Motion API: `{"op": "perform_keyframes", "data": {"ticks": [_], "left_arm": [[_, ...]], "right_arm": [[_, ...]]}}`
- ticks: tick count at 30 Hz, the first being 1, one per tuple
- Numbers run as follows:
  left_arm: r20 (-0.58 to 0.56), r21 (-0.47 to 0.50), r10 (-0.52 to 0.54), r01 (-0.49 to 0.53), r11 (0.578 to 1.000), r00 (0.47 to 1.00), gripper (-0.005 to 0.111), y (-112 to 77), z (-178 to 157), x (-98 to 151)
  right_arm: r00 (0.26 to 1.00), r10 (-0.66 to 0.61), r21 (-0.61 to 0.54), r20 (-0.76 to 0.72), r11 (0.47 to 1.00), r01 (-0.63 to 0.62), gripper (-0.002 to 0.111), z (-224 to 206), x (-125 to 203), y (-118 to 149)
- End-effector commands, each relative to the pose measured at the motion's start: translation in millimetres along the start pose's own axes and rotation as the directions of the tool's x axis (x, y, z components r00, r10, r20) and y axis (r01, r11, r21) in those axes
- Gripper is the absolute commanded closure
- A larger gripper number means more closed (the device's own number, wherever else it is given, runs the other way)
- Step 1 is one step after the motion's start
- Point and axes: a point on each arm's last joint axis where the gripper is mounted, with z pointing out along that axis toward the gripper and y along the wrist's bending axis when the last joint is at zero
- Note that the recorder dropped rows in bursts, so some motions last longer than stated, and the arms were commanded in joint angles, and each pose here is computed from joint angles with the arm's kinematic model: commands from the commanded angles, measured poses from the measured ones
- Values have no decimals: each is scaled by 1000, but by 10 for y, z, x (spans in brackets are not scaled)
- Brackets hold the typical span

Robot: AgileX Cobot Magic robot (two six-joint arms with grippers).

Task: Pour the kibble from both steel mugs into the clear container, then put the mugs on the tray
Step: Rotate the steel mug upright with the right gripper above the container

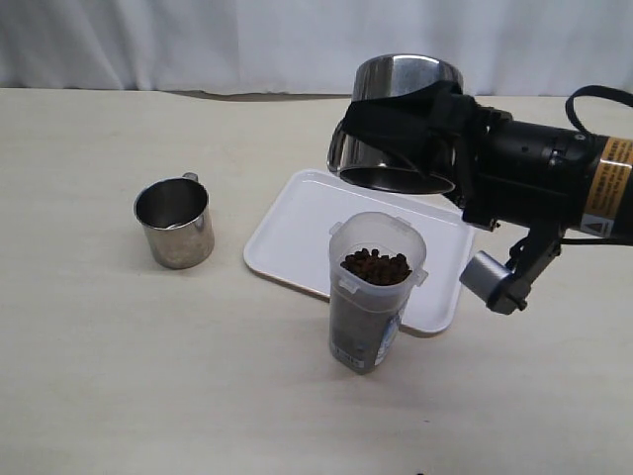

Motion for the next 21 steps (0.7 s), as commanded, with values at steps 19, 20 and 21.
{"op": "perform_keyframes", "data": {"ticks": [19, 20, 21], "left_arm": [[11, 11, -5, 5, 1000, 1000, 107, -6, 0, -3], [11, 11, -5, 5, 1000, 1000, 107, -6, 0, -3], [11, 11, -5, 5, 1000, 1000, 107, -6, 0, -3]], "right_arm": [[999, -41, 26, -9, 999, 41, 103, 3, 21, -44], [998, -56, 26, -9, 998, 57, 103, 3, 21, -44], [998, -69, 18, -10, 997, 69, 103, 3, 22, -36]]}}
